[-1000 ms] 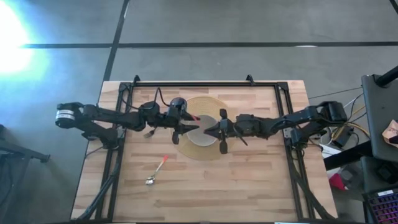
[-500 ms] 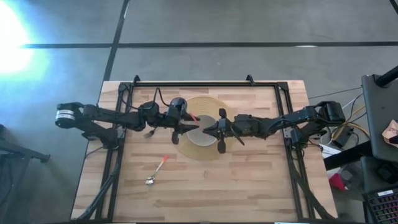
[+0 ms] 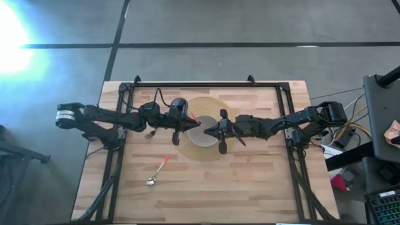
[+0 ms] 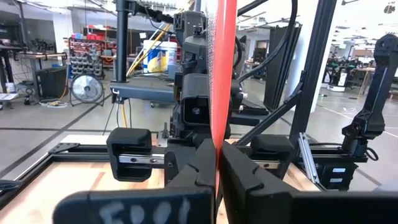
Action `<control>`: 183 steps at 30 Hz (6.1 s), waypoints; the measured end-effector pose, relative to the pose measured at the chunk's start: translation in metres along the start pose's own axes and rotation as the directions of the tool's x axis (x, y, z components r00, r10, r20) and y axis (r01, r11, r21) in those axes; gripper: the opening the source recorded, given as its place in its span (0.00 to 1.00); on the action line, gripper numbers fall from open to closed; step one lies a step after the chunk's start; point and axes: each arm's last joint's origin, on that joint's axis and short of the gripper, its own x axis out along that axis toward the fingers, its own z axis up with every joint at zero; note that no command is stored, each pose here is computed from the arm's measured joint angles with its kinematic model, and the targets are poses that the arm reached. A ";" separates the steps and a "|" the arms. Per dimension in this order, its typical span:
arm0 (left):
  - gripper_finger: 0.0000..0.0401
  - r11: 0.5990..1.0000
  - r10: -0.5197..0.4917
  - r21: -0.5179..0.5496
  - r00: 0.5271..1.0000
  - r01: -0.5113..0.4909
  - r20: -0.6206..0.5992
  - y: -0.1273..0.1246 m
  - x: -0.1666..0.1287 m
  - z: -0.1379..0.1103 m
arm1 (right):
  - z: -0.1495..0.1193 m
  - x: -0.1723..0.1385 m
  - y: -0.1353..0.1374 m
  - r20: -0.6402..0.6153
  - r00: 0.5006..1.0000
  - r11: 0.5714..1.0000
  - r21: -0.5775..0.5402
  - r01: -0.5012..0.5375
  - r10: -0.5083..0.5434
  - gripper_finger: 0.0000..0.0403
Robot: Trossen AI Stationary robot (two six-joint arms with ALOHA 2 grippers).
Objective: Pick & Place Utensil
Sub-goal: Put the orange straw into the blue cup on the brown mat
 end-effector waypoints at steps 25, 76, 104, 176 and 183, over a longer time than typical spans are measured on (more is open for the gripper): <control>0.00 0.998 0.059 0.006 0.998 -0.059 -0.010 0.003 0.000 -0.001 | -0.006 -0.008 -0.002 -0.135 0.991 0.999 0.044 0.016 -0.010 0.38; 0.00 0.643 0.765 0.076 0.638 -0.762 -0.080 0.032 -0.080 0.045 | 0.014 -0.074 -0.006 -0.243 0.970 1.000 0.012 0.025 -0.022 0.33; 0.00 0.548 0.818 0.069 0.517 -0.834 -0.252 0.052 -0.059 0.001 | 0.013 -0.074 -0.006 -0.246 0.969 1.000 0.015 0.025 -0.021 0.26; 0.37 0.418 0.861 0.018 0.390 -0.908 -0.325 0.068 -0.052 -0.028 | 0.011 -0.075 -0.006 -0.262 0.965 1.000 0.012 0.026 -0.022 0.17; 0.36 0.487 0.809 -0.007 0.454 -0.873 -0.372 0.065 -0.052 -0.028 | 0.011 -0.075 -0.006 -0.267 0.964 1.000 0.012 0.027 -0.023 0.20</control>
